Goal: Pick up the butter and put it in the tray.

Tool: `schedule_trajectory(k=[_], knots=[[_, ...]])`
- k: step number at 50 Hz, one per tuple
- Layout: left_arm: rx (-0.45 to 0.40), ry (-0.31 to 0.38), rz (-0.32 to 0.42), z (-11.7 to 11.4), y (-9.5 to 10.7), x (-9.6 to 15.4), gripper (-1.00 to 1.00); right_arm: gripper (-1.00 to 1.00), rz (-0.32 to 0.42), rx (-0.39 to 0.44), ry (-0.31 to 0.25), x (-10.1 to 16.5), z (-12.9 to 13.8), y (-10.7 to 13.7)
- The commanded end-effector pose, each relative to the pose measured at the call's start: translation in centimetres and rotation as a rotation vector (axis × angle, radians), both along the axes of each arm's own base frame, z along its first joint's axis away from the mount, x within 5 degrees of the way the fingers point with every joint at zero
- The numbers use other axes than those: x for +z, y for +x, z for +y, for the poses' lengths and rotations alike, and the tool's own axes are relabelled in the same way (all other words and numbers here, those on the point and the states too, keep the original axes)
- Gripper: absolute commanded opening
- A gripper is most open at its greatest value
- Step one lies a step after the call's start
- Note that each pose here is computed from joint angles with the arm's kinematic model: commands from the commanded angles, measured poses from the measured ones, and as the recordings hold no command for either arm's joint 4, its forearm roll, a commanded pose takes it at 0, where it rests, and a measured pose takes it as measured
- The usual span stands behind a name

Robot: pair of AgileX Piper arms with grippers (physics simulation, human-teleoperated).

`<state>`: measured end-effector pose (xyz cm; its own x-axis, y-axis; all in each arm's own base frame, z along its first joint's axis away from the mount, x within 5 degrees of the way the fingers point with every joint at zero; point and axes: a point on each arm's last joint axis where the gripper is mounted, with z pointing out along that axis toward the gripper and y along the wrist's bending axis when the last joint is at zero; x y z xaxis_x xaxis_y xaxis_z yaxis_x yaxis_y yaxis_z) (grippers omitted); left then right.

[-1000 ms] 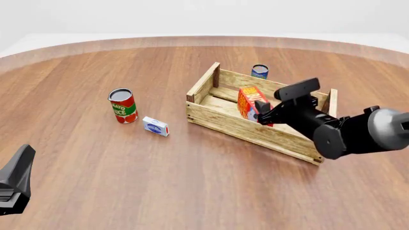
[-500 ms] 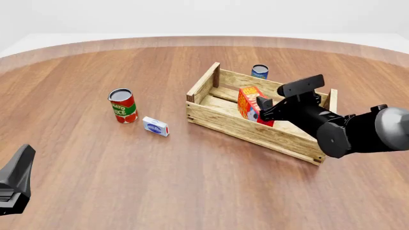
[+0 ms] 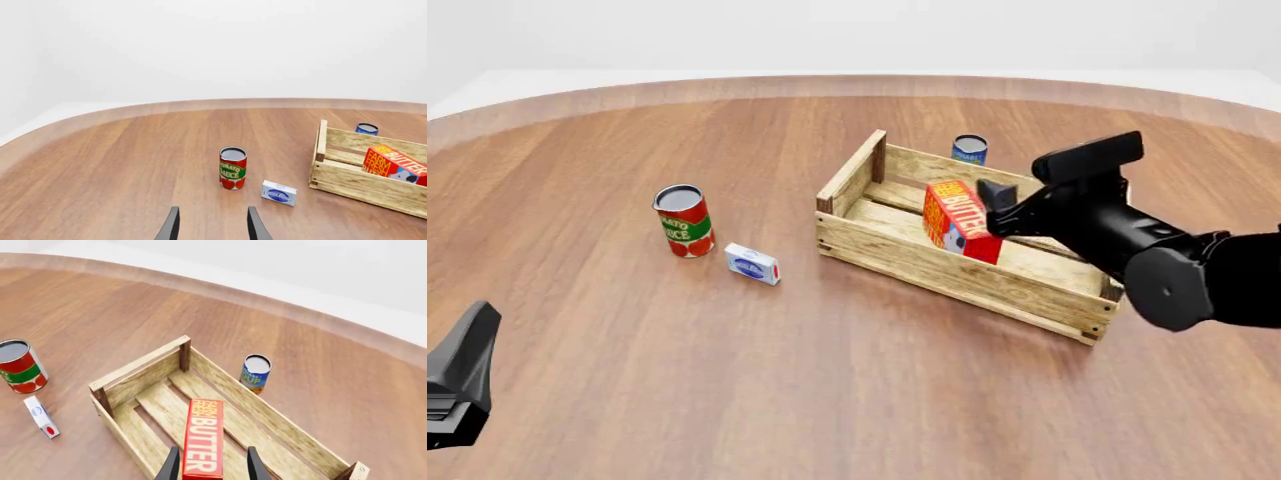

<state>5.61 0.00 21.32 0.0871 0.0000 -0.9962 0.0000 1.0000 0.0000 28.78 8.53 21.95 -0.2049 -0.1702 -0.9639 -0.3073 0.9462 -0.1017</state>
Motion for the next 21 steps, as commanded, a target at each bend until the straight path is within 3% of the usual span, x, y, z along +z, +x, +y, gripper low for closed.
schedule_trajectory(k=[1,21], knots=[[0.000,0.000,0.000,0.0,0.0,0.0,1.00,1.00,-0.033,-0.002,0.011,1.8,-0.5,-1.5],[0.000,0.000,0.000,0.0,0.0,0.0,1.00,1.00,-0.101,-0.013,0.040,5.3,-1.9,-5.3]])
